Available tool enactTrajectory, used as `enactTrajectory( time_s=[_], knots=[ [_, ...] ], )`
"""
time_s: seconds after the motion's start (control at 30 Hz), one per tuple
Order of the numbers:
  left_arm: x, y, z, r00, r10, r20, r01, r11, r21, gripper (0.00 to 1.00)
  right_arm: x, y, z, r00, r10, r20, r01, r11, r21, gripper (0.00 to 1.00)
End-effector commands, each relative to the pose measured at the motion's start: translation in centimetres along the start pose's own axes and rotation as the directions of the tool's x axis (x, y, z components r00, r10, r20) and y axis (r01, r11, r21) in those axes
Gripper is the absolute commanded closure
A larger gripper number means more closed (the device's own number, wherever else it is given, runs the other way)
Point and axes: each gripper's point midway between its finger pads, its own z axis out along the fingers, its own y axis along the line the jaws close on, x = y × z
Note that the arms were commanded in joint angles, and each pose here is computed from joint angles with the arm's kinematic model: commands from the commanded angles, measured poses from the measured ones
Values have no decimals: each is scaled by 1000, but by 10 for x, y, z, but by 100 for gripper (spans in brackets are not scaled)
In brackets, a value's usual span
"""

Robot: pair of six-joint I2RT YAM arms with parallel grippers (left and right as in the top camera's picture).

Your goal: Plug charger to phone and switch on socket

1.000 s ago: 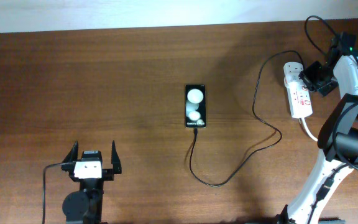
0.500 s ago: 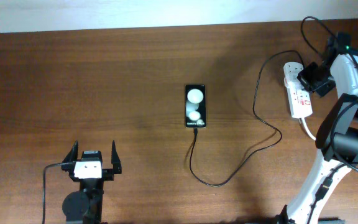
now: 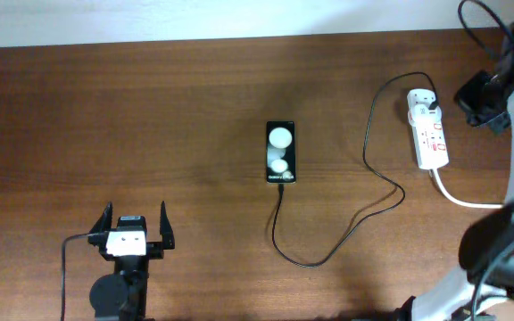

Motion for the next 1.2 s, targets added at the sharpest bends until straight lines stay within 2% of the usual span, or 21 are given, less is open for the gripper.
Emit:
enactTrajectory(
  time_s=[0.0, 0.1, 0.2, 0.27, 0.43, 0.63, 0.73, 0.77, 0.83, 0.87, 0.9, 1.17],
  knots=[
    [2, -1, 0, 1000, 19, 1, -19, 1000, 7, 1, 11, 32, -58, 992, -83, 96, 94, 989, -113, 96],
    [2, -1, 0, 1000, 19, 1, -19, 1000, 7, 1, 32, 59, -105, 972, -158, 173, 191, 962, -194, 96],
    [2, -1, 0, 1000, 19, 1, -19, 1000, 7, 1, 49, 77, -131, 955, -203, 218, 255, 935, -246, 96],
    [2, -1, 0, 1000, 19, 1, -19, 1000, 7, 1, 60, 95, -147, 917, -286, 277, 360, 893, -271, 96],
    [2, -1, 0, 1000, 19, 1, -19, 1000, 7, 1, 75, 114, -155, 875, -371, 311, 458, 843, -282, 96],
    [2, -1, 0, 1000, 19, 0, -19, 1000, 7, 1, 109, 149, -172, 707, -579, 406, 699, 658, -279, 96],
    [2, -1, 0, 1000, 19, 0, -19, 1000, 7, 1, 116, 153, -177, 691, -590, 418, 716, 639, -280, 95],
    [2, -1, 0, 1000, 19, 0, -19, 1000, 7, 1, 115, 151, -180, 690, -587, 424, 716, 639, -281, 87],
    [2, -1, 0, 1000, 19, 0, -19, 1000, 7, 1, 117, 146, -185, 691, -585, 424, 715, 640, -281, 44],
    [2, -1, 0, 1000, 19, 0, -19, 1000, 7, 1, 118, 143, -186, 692, -590, 417, 715, 641, -279, 11],
    [2, -1, 0, 1000, 19, 0, -19, 1000, 7, 1, 120, 141, -184, 693, -595, 408, 715, 642, -278, 1],
    [2, -1, 0, 1000, 19, 0, -19, 1000, 7, 1, 127, 132, -178, 695, -621, 362, 716, 645, -269, 1]
  ],
)
